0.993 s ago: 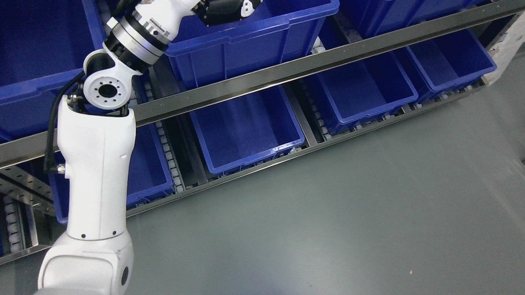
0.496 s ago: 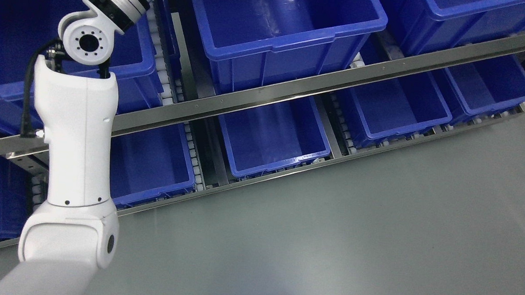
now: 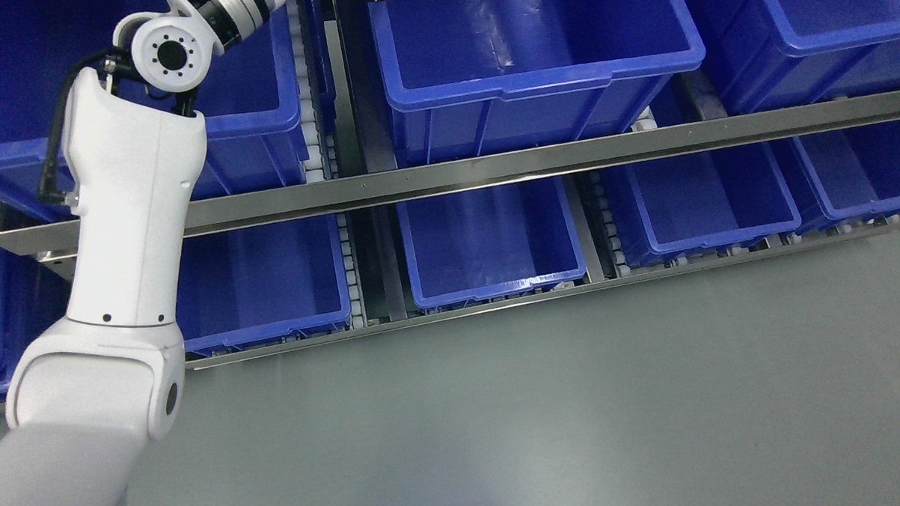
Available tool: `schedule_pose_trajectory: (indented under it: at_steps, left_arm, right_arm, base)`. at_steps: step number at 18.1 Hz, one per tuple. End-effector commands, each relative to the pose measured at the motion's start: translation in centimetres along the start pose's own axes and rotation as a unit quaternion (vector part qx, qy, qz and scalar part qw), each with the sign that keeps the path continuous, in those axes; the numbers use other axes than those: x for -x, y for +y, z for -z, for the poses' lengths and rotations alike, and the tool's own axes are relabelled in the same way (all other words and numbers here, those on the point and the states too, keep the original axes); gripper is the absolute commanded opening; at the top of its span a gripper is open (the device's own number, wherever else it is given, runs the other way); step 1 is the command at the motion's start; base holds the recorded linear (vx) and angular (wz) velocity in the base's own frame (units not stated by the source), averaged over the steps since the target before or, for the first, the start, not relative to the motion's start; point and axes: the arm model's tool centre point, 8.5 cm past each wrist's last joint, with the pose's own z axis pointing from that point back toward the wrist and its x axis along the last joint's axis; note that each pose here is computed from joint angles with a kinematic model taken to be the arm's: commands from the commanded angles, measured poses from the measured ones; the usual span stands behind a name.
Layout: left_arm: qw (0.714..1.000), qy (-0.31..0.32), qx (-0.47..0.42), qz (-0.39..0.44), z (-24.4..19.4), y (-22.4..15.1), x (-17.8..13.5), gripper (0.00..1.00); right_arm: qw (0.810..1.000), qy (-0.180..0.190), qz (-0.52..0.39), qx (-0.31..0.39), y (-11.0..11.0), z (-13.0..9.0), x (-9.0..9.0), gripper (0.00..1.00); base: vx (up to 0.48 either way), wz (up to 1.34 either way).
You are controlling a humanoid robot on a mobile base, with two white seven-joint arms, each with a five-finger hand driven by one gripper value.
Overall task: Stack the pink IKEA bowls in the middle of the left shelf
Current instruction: 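Lower the stacked bowls into the middle upper blue bin and release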
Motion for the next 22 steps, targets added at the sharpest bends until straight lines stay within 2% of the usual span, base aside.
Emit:
schedule_pose_trajectory:
  at_steps: [1,3,5,8,13,15,16,17,19,22]
  left_arm:
    - [0.998,-0.016,0.055,-0.035,3.9,-4.5,-1.7,0.06]
    - [0.997,-0.005,0.078,-0.013,4.6,-4.9,-2.1,0.06]
    - [0.994,0.037,0.098,-0.010,4.5,-5.8,-1.2,0.06]
    - [0.992,0.055,0.109,-0.013,4.1,-6.7,-0.1,0.07]
    - [0.993,0.080,0.088,-0.019,2.6,-5.2,2.0,0.11]
    - [0.993,0.085,0.075,-0.023,2.3,-4.7,2.4,0.19]
    - [0.994,0.085,0.065,-0.025,2.3,-4.5,2.4,0.26]
    - [0.995,0.084,0.055,-0.025,2.4,-4.3,2.4,0.41]
    - [0.995,0.080,0.048,-0.029,2.6,-4.2,2.1,0.57]
    - [0.996,0.069,0.014,-0.046,3.0,-3.0,1.4,0.70]
  right_arm:
    - [1.000,0.000,-0.001,0.009,-1.1,0.0,0.0,1.00]
    - [1.000,0.000,-0.001,0.008,-1.1,0.0,0.0,1.00]
    - [1.000,0.000,-0.001,0.008,-1.1,0.0,0.0,1.00]
    - [1.000,0.000,-0.001,0.009,-1.1,0.0,0.0,1.00]
    - [1.000,0.000,-0.001,0.008,-1.1,0.0,0.0,1.00]
    - [1.000,0.000,-0.001,0.008,-1.1,0.0,0.0,1.00]
    - [1.000,0.000,-0.001,0.008,-1.1,0.0,0.0,1.00]
    - [1.000,0.000,-0.001,0.009,-1.1,0.0,0.0,1.00]
    - [1.000,0.000,-0.001,0.008,-1.1,0.0,0.0,1.00]
    - [1.000,0.000,-0.001,0.009,-1.1,0.0,0.0,1.00]
  base:
    - [0.000,0.00]
    - [0.000,0.00]
    - [0.000,0.00]
    - [0.000,0.00]
    - [0.000,0.00]
    - [0.000,0.00]
    - [0.000,0.00]
    - [0.000,0.00]
    - [0.000,0.00]
    - [0.000,0.00]
